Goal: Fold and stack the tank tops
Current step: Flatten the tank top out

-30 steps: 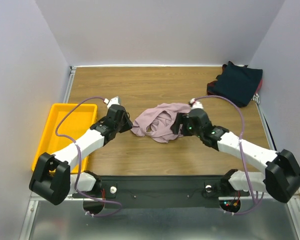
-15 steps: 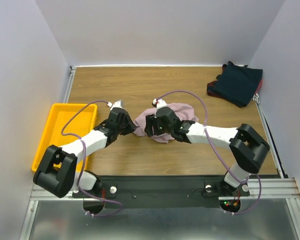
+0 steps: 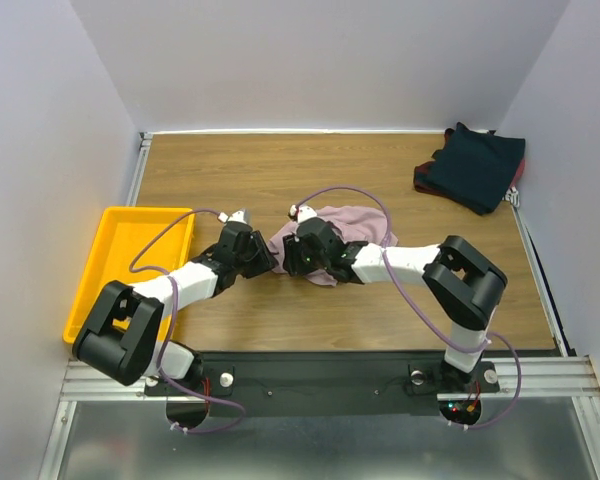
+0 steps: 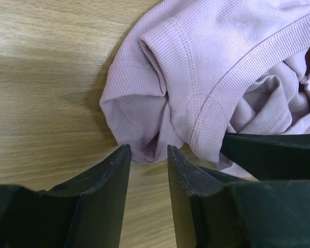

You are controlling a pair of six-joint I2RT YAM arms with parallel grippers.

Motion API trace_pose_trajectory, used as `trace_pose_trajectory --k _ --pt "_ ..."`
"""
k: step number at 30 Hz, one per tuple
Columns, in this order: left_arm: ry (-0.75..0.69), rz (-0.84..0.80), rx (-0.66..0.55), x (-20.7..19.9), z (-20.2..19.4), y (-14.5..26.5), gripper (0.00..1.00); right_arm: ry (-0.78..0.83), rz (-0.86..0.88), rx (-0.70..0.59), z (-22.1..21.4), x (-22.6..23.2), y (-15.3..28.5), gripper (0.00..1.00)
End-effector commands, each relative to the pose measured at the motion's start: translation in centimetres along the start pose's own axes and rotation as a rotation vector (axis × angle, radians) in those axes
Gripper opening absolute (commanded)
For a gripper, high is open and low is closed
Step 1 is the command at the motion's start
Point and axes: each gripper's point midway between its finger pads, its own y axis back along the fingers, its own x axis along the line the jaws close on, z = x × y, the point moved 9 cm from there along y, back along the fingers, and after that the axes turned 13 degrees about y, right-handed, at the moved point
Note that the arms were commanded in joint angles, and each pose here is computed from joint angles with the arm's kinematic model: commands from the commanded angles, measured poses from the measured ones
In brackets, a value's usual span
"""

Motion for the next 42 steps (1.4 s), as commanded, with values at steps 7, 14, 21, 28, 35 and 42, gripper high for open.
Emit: trace_pose_trajectory --k 7,14,21,28,35,42 --pt "-0.051 -0.08 0.008 -0.6 0.1 0.3 0.47 -0.081 -0.113 -0.239 5.6 -0.1 3.8 0.09" --pt "-0.119 -0.073 0.023 -0.6 0.2 0.1 0.46 -0.115 -0.213 -0.366 9.9 -0.8 9.7 0.0" --pt "-0.172 -0.073 0.017 -1.0 0.2 0.0 0.46 -0.119 -0.289 -0.439 11.6 -1.7 13.2 0.01" --pt "-0.183 -0.044 0.016 -1.6 -0.3 -1.0 0.48 -0.102 -0.32 -0.461 12.6 -2.0 14.2 0.01" --pt "-0.132 -0.037 -0.057 -2.3 0.3 -1.2 0.49 -0.095 -0.314 -0.475 13.1 -1.9 14.9 0.0" --pt "-0.147 0.009 -0.052 -2.3 0.1 -2.3 0.26 -0.091 -0.319 -0.487 13.6 -2.0 15.4 0.0"
